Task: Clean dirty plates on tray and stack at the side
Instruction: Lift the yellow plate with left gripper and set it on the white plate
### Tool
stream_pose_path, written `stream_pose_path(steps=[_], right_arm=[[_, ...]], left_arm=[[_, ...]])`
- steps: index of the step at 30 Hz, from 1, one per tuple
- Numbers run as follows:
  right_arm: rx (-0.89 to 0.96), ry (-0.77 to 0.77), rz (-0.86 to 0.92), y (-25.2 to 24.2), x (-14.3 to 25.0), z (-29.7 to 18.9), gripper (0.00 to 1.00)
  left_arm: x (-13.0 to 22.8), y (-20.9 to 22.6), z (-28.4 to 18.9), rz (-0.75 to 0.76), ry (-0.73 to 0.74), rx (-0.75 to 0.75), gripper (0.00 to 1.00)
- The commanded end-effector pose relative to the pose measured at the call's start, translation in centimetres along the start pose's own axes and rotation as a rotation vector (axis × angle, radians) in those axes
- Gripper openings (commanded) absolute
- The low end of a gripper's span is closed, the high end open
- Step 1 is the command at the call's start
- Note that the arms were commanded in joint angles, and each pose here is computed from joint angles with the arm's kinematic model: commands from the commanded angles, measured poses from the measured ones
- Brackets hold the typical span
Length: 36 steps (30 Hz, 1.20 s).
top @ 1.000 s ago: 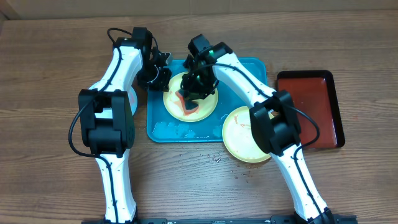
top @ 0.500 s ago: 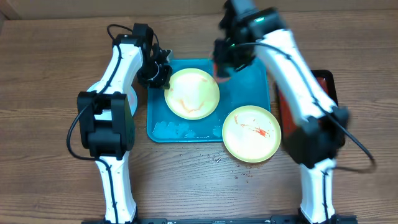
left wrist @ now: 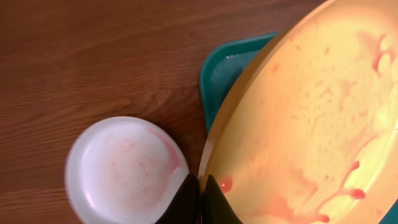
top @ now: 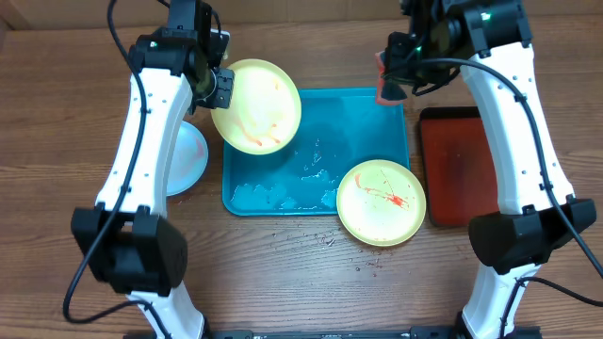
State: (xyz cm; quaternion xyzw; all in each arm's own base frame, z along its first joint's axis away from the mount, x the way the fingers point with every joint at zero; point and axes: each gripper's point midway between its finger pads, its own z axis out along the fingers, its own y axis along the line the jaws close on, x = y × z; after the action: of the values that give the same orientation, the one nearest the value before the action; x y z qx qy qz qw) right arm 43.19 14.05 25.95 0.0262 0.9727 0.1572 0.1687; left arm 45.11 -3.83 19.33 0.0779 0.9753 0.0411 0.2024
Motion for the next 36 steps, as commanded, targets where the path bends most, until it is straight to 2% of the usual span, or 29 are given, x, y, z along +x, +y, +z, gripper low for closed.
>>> stream_pose_path(steps=[1,6,10,16,22,36], right_arm=[[0.015,-0.022,0.016,-1.0,-0.6,-0.6,0.04],[0.023,-0.026,0.027,-1.6,-0.8,-0.7,0.04],[0.03,-0.029,0.027,-1.7,-0.8,-0.7,0.04],[0.048,-0.034,0.027,-2.0,-0.9,-0.7,0.04],[0.049,-0.033,0.027,-2.0,-0.9,-0.8,0.04],[0.049,-0.032,0.027,-2.0,-0.9,-0.8,0.04]], left_arm=[[-1.1,1.4,-3.3,-0.02,-0.075,-0.187,0.04],[-1.3,1.0,-4.5,-0.028,-0.117,-0.434,0.04],[-1.3,-0.3,-4.6,-0.037,-0.173,-0.568,0.04],[-0.5,-2.0,-3.7,-0.072,-0.231,-0.651,0.04],[0.9,-2.4,-1.8,-0.067,-0.221,-0.676,0.04],[-1.8,-3.2,-6.9,0.148,-0.332,-0.972,0.04]])
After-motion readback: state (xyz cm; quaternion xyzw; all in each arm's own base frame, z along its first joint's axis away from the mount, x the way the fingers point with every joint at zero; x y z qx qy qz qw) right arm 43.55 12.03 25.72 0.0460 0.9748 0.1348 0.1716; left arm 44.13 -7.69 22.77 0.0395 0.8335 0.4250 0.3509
